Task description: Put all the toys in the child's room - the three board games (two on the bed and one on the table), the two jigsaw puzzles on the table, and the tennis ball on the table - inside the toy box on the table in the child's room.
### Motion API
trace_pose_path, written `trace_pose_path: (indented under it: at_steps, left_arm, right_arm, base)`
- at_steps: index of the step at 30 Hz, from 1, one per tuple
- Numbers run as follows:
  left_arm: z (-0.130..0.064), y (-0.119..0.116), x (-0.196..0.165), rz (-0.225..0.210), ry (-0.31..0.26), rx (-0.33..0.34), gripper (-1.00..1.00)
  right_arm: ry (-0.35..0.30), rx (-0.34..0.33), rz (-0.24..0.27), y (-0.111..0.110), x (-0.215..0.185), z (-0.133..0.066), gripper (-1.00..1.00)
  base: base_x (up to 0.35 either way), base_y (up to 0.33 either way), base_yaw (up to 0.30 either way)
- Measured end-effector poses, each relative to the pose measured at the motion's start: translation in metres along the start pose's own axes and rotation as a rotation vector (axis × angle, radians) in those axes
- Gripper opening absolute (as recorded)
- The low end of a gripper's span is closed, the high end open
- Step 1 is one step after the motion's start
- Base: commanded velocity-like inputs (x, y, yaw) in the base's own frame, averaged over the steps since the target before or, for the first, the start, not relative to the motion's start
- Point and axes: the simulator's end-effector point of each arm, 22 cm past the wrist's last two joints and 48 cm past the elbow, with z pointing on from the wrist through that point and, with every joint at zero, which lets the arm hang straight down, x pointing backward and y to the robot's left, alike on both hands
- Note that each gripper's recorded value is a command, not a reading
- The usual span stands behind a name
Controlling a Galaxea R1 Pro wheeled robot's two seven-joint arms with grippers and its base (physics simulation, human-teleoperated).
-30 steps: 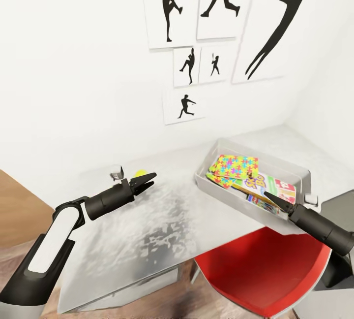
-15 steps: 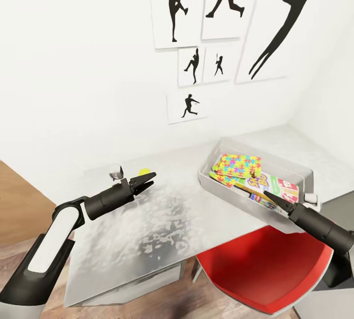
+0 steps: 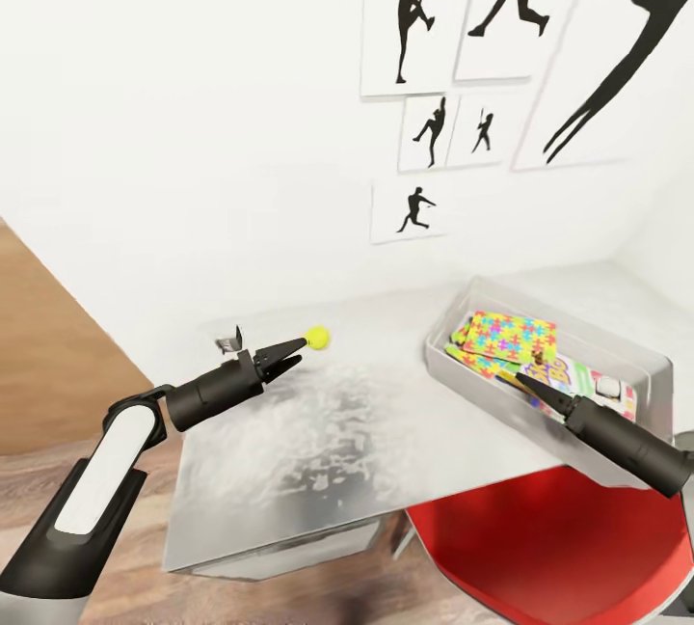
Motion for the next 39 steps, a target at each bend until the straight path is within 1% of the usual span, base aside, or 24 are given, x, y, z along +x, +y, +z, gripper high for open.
trace_pose_path:
  at_steps: [6,12,14,20,23,24,25,26,28,29,33,35,37,39]
  left_arm:
    - [0.000,0.000,0.000,0.000,0.000,0.001,1.00]
    - [-0.002,0.000,-0.002,0.002,-0.004,0.000,1.00]
    - [-0.004,0.000,-0.004,0.003,-0.010,0.004,1.00]
    - [-0.009,0.000,-0.008,0.002,-0.020,0.008,1.00]
    - [-0.018,0.006,-0.012,-0.005,-0.040,-0.005,1.00]
    - [-0.043,0.019,-0.024,-0.019,-0.095,-0.032,1.00]
    - [-0.055,0.024,-0.030,-0.025,-0.123,-0.044,1.00]
    - [-0.082,0.034,-0.039,-0.033,-0.172,-0.065,1.00]
    - [-0.111,0.042,-0.046,-0.039,-0.221,-0.082,1.00]
    - [-0.112,0.042,-0.047,-0.040,-0.222,-0.083,1.00]
    - [-0.155,0.052,-0.050,-0.050,-0.287,-0.107,1.00]
    - [-0.176,0.058,-0.049,-0.057,-0.318,-0.133,1.00]
    - [-0.198,0.067,-0.046,-0.069,-0.347,-0.166,1.00]
    - [-0.221,0.076,-0.038,-0.087,-0.372,-0.206,1.00]
  right_arm:
    - [-0.002,0.049,-0.003,-0.010,-0.001,0.000,1.00]
    - [0.001,0.054,-0.015,-0.009,-0.005,0.008,1.00]
    - [-0.009,0.062,-0.033,-0.007,-0.018,0.018,1.00]
    - [-0.016,0.078,-0.043,-0.002,-0.044,0.033,1.00]
    - [-0.023,0.104,-0.054,-0.001,-0.063,0.043,1.00]
    - [-0.007,0.141,-0.074,0.001,-0.070,0.058,1.00]
    - [0.007,0.156,-0.088,0.002,-0.070,0.066,1.00]
    - [0.043,0.187,-0.116,0.004,-0.067,0.083,1.00]
    - [0.081,0.224,-0.150,0.006,-0.061,0.100,1.00]
    - [0.082,0.226,-0.151,0.005,-0.061,0.100,1.00]
    - [0.140,0.302,-0.214,0.006,-0.051,0.126,1.00]
    - [0.170,0.329,-0.242,0.008,-0.044,0.140,1.00]
    - [0.204,0.349,-0.260,0.009,-0.034,0.156,1.00]
    - [0.241,0.369,-0.263,0.006,-0.023,0.173,1.00]
  base:
    - [0.000,0.000,0.181]
    - [0.000,0.000,0.176]
    - [0.000,0.000,0.180]
    - [0.000,0.000,0.181]
    - [0.000,0.000,0.179]
    - [0.000,0.000,0.168]
    - [0.000,0.000,0.156]
    - [0.000,0.000,0.148]
    - [0.000,0.000,0.139]
    - [0.000,0.000,0.129]
    - [0.000,0.000,0.112]
    - [0.000,0.000,0.097]
    - [0.000,0.000,0.088]
    - [0.000,0.000,0.073]
